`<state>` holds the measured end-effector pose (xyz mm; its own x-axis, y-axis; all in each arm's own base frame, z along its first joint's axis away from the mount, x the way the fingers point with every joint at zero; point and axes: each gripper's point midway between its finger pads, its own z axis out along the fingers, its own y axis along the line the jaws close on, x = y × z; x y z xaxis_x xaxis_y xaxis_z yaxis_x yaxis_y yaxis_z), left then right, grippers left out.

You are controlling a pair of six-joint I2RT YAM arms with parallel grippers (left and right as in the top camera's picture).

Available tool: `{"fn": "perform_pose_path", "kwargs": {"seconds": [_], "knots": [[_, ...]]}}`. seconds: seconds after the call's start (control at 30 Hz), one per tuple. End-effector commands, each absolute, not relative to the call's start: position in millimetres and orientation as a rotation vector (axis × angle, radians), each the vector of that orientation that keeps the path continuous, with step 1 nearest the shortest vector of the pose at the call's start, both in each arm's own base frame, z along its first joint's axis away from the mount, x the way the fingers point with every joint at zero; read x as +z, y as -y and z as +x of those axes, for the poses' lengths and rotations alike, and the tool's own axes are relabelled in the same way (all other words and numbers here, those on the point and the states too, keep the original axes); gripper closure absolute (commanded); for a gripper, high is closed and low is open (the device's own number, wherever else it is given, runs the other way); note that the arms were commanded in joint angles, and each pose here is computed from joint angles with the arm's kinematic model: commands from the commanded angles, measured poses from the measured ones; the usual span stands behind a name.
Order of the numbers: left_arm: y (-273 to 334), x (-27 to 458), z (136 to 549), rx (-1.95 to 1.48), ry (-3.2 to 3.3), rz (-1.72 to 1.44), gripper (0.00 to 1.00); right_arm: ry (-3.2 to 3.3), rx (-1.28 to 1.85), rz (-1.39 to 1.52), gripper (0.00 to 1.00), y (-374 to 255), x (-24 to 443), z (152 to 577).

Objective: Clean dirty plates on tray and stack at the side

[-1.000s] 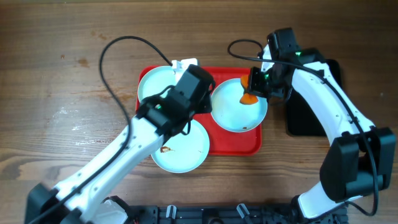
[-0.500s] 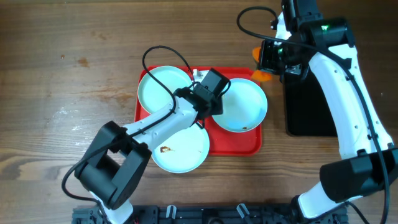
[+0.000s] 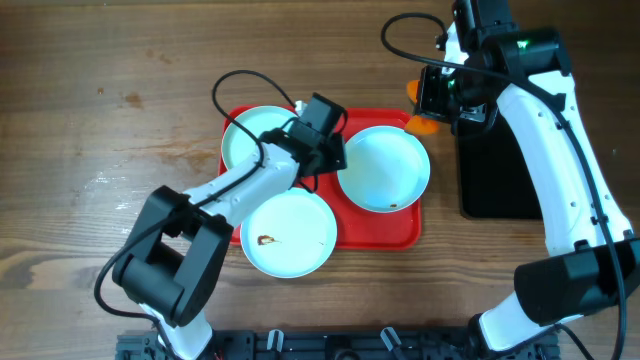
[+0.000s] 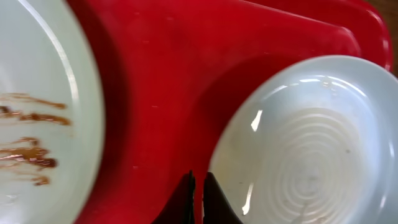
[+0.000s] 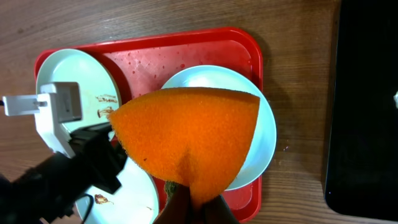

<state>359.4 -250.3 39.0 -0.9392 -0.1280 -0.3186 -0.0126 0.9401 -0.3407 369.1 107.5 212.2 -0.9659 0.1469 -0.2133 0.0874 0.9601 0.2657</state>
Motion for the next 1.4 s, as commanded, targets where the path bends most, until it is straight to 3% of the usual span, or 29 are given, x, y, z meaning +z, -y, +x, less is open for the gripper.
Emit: {"fn": "perform_pose_path", "kwargs": {"seconds": [0.0, 0.07, 0.1, 0.63, 1.07, 1.23, 1.37], "knots": [[243, 31, 356, -0.473, -2.797, -0.054, 0.77, -2.852, 0.363, 0.178, 0.96, -105, 220, 374], [246, 31, 353, -0.486, -2.802, -0.018, 0.61, -2.852, 0.363, 0.179, 0.96, -105, 220, 374], [246, 31, 353, -0.486, -2.802, -0.017, 0.58, -2.852, 0.363, 0.179, 0.96, -105, 220, 373], [274, 3, 340, -0.701, -2.883, 0.035, 0.54, -2.848, 0.364, 0.177, 0.96, -105, 220, 374], [288, 10, 341, -0.820, -2.858, 0.056, 0.72, -2.841, 0.365, 0.169, 0.96, -106, 221, 376], [288, 8, 341, -0.819, -2.862, 0.050, 0.87, -2.841, 0.365, 0.161, 0.96, -106, 221, 376], [286, -10, 338, -0.806, -2.909, -0.020, 0.78, -2.841, 0.365, 0.160, 0.96, -106, 221, 376]]}}
